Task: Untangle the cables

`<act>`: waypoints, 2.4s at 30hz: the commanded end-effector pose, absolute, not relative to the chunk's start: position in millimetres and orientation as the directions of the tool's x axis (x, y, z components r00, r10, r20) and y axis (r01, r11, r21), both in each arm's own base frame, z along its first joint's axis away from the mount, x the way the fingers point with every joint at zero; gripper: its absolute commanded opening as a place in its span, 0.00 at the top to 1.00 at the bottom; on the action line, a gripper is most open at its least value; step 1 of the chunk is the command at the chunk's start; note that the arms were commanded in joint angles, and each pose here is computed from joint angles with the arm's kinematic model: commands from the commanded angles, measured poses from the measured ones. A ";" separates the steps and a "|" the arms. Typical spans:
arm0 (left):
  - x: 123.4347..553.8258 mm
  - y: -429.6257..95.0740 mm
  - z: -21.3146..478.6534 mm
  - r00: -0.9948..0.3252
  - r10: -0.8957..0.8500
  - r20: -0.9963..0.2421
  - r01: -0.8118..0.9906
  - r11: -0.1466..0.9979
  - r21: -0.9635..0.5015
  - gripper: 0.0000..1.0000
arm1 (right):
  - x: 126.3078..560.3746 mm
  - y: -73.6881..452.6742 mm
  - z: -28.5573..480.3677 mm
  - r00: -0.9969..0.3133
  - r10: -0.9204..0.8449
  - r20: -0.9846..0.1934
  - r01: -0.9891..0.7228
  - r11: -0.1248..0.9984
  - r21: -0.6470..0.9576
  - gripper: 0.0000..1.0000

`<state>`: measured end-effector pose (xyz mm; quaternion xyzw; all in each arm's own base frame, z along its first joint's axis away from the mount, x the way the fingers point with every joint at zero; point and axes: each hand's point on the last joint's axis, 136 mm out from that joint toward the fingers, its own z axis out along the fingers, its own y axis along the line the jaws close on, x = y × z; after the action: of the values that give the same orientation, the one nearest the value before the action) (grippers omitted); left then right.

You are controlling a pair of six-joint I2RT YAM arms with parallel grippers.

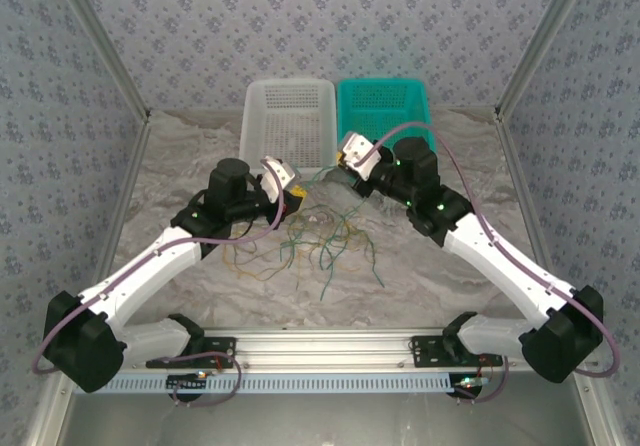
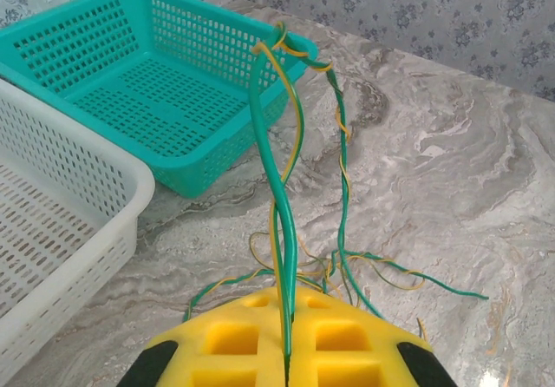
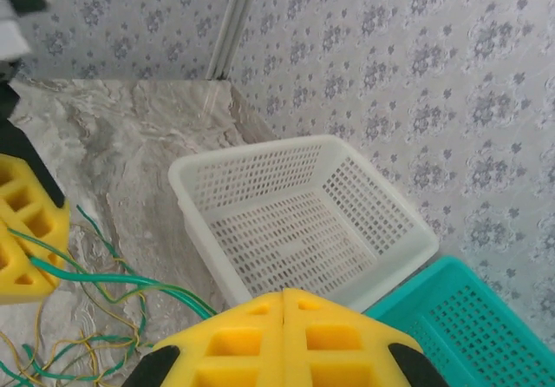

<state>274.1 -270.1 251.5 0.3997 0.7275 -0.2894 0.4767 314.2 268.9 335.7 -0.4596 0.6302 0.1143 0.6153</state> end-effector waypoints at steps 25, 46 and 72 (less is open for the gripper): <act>243.8 -288.1 262.5 -0.126 0.416 -0.901 0.943 0.333 0.022 1.00 | 308.9 300.8 273.7 0.292 -0.754 -0.588 -0.696 0.255 -0.672 0.93; 290.1 -222.3 373.8 0.073 -0.328 -0.942 0.838 0.532 -0.120 0.37 | 306.3 300.5 345.4 -0.261 -0.099 -0.960 -0.887 0.417 0.198 1.00; 282.1 -267.0 396.9 0.063 -0.289 -0.955 0.921 0.385 -0.056 0.38 | 293.5 322.5 310.9 -0.181 -0.237 -0.954 -0.887 0.459 0.054 1.00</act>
<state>282.7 -262.9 387.1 0.2961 0.5216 -0.4613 0.6538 293.8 323.0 309.7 -0.3994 0.6973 0.3364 0.4910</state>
